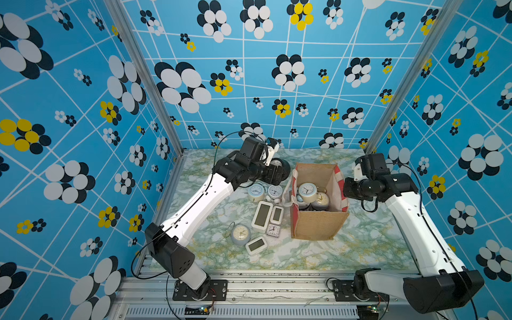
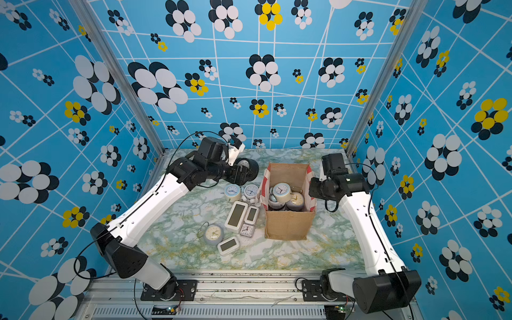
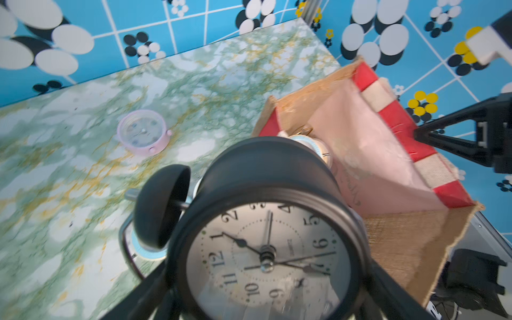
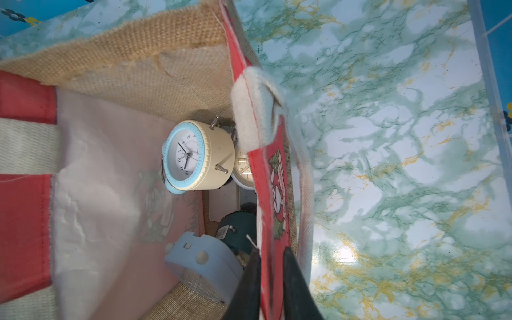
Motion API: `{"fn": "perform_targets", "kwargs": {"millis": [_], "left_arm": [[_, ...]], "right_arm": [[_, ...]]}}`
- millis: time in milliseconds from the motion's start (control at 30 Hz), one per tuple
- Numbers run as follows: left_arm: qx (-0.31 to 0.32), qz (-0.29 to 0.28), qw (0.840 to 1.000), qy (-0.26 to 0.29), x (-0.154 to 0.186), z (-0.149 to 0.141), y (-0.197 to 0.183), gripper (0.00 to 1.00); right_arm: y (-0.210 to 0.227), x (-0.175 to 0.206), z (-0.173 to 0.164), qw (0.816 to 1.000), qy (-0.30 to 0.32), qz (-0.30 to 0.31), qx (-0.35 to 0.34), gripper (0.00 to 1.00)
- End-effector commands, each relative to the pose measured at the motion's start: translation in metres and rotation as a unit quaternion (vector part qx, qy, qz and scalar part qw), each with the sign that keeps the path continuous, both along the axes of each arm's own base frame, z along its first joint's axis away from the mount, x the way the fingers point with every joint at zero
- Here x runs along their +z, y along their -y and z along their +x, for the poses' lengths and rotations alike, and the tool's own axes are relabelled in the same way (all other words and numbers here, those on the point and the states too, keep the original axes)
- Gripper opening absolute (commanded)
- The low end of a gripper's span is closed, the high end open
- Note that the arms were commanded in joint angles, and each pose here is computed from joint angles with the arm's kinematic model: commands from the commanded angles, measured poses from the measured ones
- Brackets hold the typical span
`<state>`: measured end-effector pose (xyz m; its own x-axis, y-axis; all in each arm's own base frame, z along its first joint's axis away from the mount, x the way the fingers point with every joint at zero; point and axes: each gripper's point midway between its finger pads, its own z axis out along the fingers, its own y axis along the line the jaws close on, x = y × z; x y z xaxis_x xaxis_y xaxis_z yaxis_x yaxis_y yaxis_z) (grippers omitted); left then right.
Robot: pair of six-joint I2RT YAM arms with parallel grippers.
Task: Put the alarm clock into the canvas bag
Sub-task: Place the alarm at the canvas bag.
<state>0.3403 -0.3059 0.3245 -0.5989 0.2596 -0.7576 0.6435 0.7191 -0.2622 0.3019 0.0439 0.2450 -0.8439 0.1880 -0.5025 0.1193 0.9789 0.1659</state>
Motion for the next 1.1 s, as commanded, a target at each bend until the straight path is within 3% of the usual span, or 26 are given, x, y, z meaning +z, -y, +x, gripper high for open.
{"fn": "perform_targets", "kwargs": {"millis": [0,267,500,800,1067], "left_arm": [[-0.069,0.005,0.997,0.025,0.012,-0.014,0.034,0.47],[-0.181,0.027,0.983,0.013,0.000,-0.043,0.102,0.46],[-0.267,0.050,0.961,-0.042,-0.042,-0.068,0.133,0.44],[-0.360,0.052,0.924,-0.123,-0.100,-0.114,0.171,0.44],[-0.379,0.082,0.906,-0.168,-0.159,-0.122,0.183,0.44]], "right_arm": [[0.000,-0.008,-0.015,1.000,-0.021,0.004,-0.004,0.20],[-0.005,-0.017,-0.022,0.999,-0.032,0.024,-0.002,0.21],[-0.008,-0.017,-0.022,0.999,-0.028,0.033,-0.001,0.00],[-0.009,-0.007,-0.019,0.999,-0.013,0.036,-0.002,0.00],[-0.009,-0.003,-0.016,0.999,-0.006,0.039,-0.005,0.00]]}}
